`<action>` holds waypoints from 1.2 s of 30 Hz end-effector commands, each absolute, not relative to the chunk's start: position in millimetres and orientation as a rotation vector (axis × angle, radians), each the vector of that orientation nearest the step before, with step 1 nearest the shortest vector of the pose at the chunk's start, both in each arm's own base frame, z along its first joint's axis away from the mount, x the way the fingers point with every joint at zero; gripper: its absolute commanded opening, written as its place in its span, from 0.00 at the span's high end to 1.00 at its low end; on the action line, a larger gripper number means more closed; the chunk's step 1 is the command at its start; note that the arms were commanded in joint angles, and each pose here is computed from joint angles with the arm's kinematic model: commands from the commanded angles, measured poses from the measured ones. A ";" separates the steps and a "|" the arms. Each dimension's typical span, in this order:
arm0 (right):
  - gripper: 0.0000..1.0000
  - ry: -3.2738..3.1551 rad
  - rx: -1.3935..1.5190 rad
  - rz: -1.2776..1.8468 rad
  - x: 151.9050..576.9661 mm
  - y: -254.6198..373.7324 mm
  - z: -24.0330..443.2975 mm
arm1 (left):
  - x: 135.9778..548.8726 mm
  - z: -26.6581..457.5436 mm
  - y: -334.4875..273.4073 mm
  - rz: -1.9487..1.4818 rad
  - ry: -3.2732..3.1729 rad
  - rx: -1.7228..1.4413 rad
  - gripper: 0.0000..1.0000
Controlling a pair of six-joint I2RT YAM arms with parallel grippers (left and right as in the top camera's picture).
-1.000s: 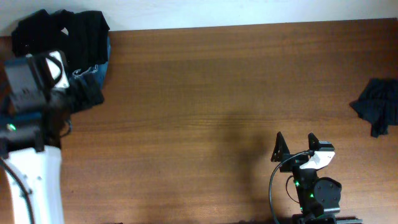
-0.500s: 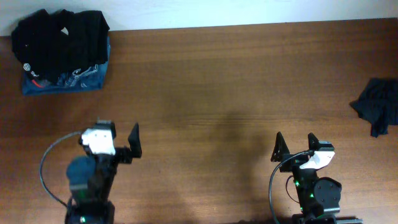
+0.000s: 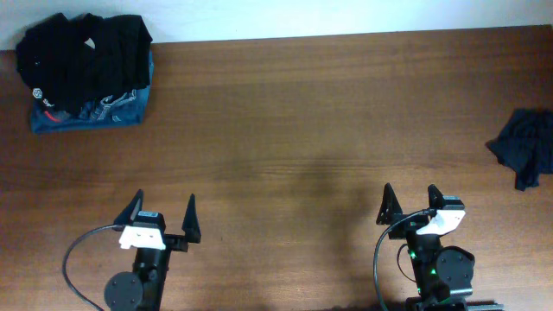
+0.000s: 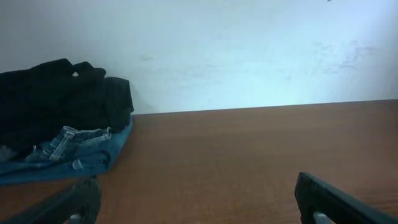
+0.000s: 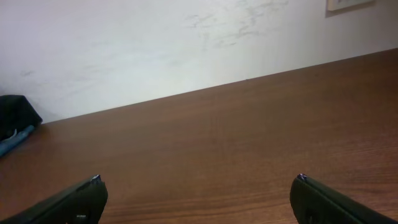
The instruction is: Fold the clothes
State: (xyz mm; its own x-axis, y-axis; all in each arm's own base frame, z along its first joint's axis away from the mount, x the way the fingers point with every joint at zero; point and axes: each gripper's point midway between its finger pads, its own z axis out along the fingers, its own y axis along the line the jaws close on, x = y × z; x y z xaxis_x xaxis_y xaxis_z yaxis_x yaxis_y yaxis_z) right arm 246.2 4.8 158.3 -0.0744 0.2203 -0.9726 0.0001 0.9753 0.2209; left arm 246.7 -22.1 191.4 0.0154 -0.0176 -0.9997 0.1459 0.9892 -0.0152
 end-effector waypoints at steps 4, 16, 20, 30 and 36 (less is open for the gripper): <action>0.02 1.643 0.160 0.179 245.9 6.0 155.9 | 244.5 188.7 -22.2 -0.109 1.515 0.114 0.01; 0.01 1.643 0.160 0.179 245.9 6.0 155.9 | 245.9 156.3 2.1 0.008 1.650 -0.012 0.01; 0.01 1.643 0.160 0.179 245.9 6.0 155.9 | 245.9 156.4 2.2 0.008 1.650 -0.012 0.01; 0.01 1.643 0.160 0.179 245.9 6.0 155.9 | 245.9 156.3 2.2 0.008 1.650 -0.012 0.01; 0.01 1.643 0.160 0.179 245.9 6.0 155.9 | 245.9 156.4 2.3 0.008 1.650 -0.012 0.01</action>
